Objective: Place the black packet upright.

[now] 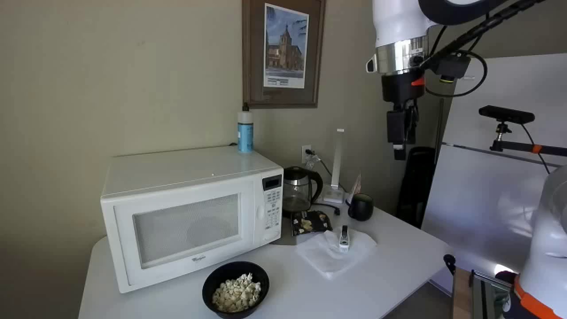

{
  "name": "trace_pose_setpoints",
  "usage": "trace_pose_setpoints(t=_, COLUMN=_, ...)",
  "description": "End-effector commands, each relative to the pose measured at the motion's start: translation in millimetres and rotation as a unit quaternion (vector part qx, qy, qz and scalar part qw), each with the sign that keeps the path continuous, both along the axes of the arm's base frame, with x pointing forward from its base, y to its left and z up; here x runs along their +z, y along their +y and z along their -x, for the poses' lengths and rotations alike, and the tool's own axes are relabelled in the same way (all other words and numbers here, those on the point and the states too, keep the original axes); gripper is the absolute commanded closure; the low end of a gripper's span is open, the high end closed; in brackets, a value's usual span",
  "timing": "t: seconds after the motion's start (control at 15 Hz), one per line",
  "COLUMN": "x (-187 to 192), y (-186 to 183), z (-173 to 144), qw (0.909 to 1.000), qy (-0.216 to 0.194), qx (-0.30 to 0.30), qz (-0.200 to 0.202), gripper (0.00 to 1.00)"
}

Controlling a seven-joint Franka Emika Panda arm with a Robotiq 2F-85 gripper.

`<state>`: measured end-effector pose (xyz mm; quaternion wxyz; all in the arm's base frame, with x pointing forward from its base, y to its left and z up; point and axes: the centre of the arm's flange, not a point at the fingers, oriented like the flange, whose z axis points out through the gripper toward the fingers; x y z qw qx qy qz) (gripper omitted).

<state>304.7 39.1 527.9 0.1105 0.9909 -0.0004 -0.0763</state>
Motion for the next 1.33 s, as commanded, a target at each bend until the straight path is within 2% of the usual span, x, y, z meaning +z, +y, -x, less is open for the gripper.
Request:
trace_pose_setpoints(t=0.0, x=0, y=0, z=0, qw=1.0, qy=0.0, qx=0.0, qz=0.0, gripper=0.0)
trace_pose_setpoints(t=0.73, x=0, y=0, z=0, qw=1.0, qy=0.0, qx=0.0, qz=0.0, gripper=0.0)
trace_pose_setpoints(t=0.8, x=-3, y=-1, z=-8, qw=0.9999, qy=-0.01, qx=-0.009, qz=-0.002, gripper=0.0)
trace_pose_setpoints(t=1.13, x=-56, y=-41, z=-75, qw=0.9951, qy=0.004, qx=-0.044, qz=-0.089, gripper=0.0)
trace_pose_setpoints(t=1.27, x=-82, y=-69, z=-105, qw=0.9891, qy=-0.015, qx=-0.064, qz=-0.132, gripper=0.0)
